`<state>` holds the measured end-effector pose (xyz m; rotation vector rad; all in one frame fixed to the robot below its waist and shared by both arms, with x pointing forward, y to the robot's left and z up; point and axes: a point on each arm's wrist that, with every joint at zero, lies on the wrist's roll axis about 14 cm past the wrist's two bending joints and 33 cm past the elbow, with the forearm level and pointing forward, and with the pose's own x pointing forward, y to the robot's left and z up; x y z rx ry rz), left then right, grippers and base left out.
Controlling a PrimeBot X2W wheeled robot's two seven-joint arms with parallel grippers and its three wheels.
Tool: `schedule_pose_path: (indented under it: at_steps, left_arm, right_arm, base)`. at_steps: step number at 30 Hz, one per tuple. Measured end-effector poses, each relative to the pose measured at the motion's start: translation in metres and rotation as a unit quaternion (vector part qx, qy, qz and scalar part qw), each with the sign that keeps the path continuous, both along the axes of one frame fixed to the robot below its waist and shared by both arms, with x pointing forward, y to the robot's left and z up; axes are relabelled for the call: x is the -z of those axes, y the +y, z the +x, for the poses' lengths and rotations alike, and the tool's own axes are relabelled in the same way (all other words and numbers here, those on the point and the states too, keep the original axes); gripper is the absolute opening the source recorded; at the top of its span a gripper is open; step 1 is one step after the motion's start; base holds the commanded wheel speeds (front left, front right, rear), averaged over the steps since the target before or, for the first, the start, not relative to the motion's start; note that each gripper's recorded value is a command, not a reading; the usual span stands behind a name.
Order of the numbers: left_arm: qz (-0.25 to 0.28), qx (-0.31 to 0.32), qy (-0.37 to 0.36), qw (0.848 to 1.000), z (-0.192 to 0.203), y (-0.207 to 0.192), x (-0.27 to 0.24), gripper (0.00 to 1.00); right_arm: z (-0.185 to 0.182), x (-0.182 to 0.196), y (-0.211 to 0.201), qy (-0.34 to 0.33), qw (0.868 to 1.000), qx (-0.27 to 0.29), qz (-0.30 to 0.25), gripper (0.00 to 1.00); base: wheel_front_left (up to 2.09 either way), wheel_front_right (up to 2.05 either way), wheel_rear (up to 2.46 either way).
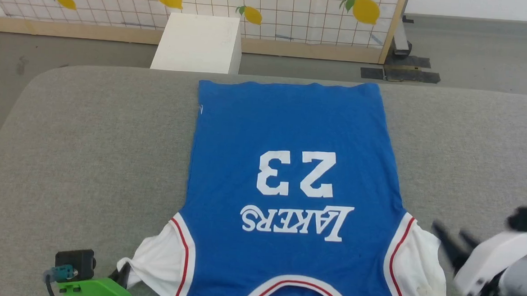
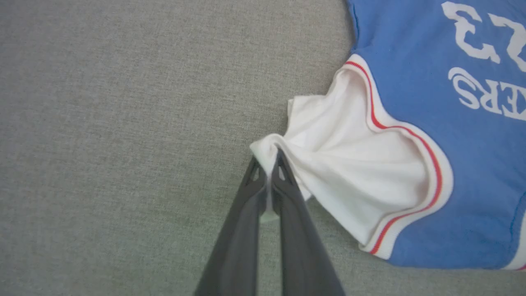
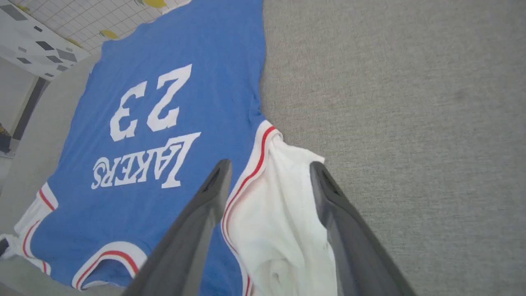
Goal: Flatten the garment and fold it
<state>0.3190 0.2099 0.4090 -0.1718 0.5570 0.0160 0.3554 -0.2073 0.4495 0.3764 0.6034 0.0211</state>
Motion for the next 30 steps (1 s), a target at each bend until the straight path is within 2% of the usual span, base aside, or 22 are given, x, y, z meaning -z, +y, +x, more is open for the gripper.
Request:
schedule_pose_path:
  at_steps: [3, 6, 11, 14, 21, 25, 30]
  left_arm:
    - [-0.003, -0.001, -0.009, 1.000, 0.004, 0.000, -0.004, 0.00]
    - [-0.010, 0.000, -0.019, 1.000, 0.009, -0.002, -0.009, 0.00]
    - [-0.019, 0.005, -0.027, 0.999, 0.023, -0.008, -0.013, 0.00]
    - [-0.025, 0.008, -0.033, 0.999, 0.036, -0.011, -0.015, 0.00]
    - [-0.037, 0.003, -0.015, 0.999, 0.053, -0.010, 0.000, 0.00]
    - [-0.043, 0.003, 0.002, 0.999, 0.058, -0.011, 0.012, 0.00]
    - [-0.057, 0.006, 0.026, 0.998, 0.061, -0.016, 0.028, 0.00]
  right_arm:
    - [0.022, -0.040, -0.008, -0.089, 0.996, 0.024, 0.017, 1.00]
    - [0.043, -0.065, -0.013, -0.139, 0.990, 0.036, 0.014, 1.00]
    - [0.096, -0.095, -0.015, -0.186, 0.982, 0.042, -0.013, 1.00]
    - [0.133, -0.105, -0.012, -0.192, 0.980, 0.037, -0.031, 1.00]
    - [0.219, -0.093, 0.002, -0.139, 0.986, 0.011, -0.093, 1.00]
    - [0.256, -0.065, 0.009, -0.074, 0.989, -0.007, -0.131, 1.00]
    - [0.285, -0.020, -0.003, 0.019, 0.981, -0.012, -0.191, 1.00]
  base:
    - [0.00, 0.00, 0.00]
    - [0.00, 0.00, 0.00]
    - [0.00, 0.00, 0.00]
    - [0.00, 0.00, 0.00]
    - [0.00, 0.00, 0.00]
    - [0.00, 0.00, 0.00]
    - [0.00, 0.00, 0.00]
